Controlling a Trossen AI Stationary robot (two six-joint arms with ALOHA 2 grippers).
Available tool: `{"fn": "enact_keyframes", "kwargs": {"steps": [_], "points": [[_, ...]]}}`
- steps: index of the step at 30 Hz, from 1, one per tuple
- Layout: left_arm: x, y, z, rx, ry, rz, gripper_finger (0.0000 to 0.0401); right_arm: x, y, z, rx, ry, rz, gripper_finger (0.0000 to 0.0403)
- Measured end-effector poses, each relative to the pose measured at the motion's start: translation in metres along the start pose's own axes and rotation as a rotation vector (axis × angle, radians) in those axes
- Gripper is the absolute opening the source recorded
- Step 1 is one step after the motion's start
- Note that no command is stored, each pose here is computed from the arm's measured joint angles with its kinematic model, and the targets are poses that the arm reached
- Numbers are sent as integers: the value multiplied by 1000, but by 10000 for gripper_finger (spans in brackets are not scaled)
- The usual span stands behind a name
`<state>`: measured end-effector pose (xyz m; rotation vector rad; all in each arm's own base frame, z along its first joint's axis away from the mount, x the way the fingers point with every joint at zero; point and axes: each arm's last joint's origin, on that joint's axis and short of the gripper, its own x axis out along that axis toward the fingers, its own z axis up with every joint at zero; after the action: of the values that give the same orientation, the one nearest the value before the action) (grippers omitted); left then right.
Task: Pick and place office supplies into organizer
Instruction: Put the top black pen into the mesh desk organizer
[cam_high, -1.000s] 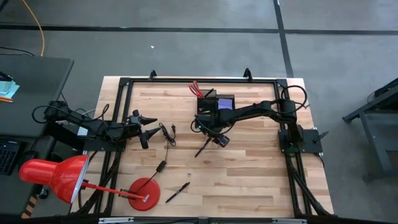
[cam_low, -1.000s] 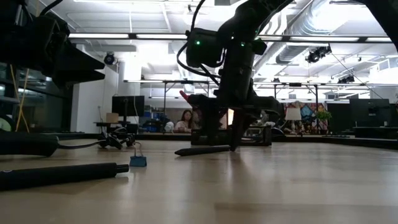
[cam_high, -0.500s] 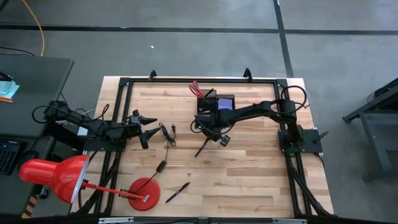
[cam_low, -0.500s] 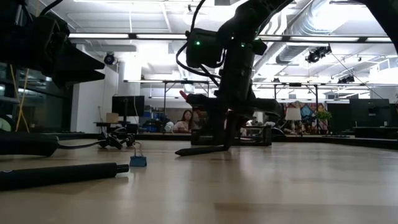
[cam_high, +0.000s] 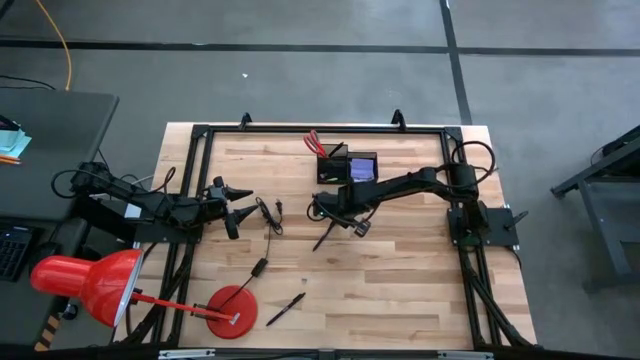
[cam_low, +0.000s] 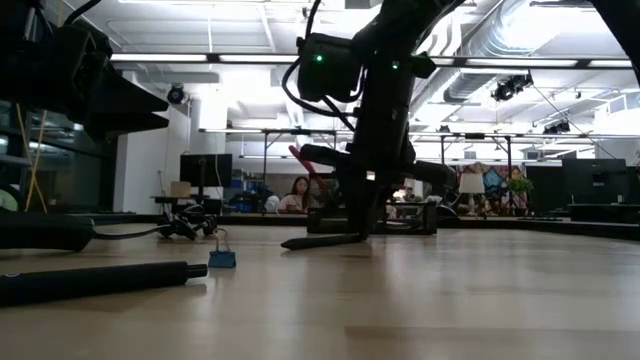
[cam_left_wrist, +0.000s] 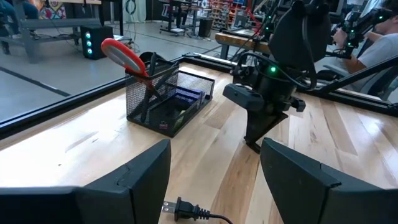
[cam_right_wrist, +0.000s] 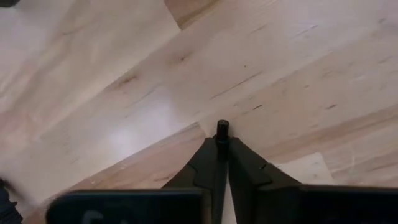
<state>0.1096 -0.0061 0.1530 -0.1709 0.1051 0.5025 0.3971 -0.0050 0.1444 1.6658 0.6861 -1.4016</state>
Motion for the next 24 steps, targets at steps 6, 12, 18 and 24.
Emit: {"fn": "enact_keyframes", "kwargs": {"steps": [6,12,18,24], "points": [[0,0,0,0,0,0,232,0,0,0,-11,1,3,7],[0,0,0,0,0,0,232,0,0,-1,-19,-11,14,3],[0,0,0,0,0,0,232,-2,1,-2,-149,-33,42,0],[0,0,0,0,0,0,232,-4,2,-2,-169,-29,55,2]]}}
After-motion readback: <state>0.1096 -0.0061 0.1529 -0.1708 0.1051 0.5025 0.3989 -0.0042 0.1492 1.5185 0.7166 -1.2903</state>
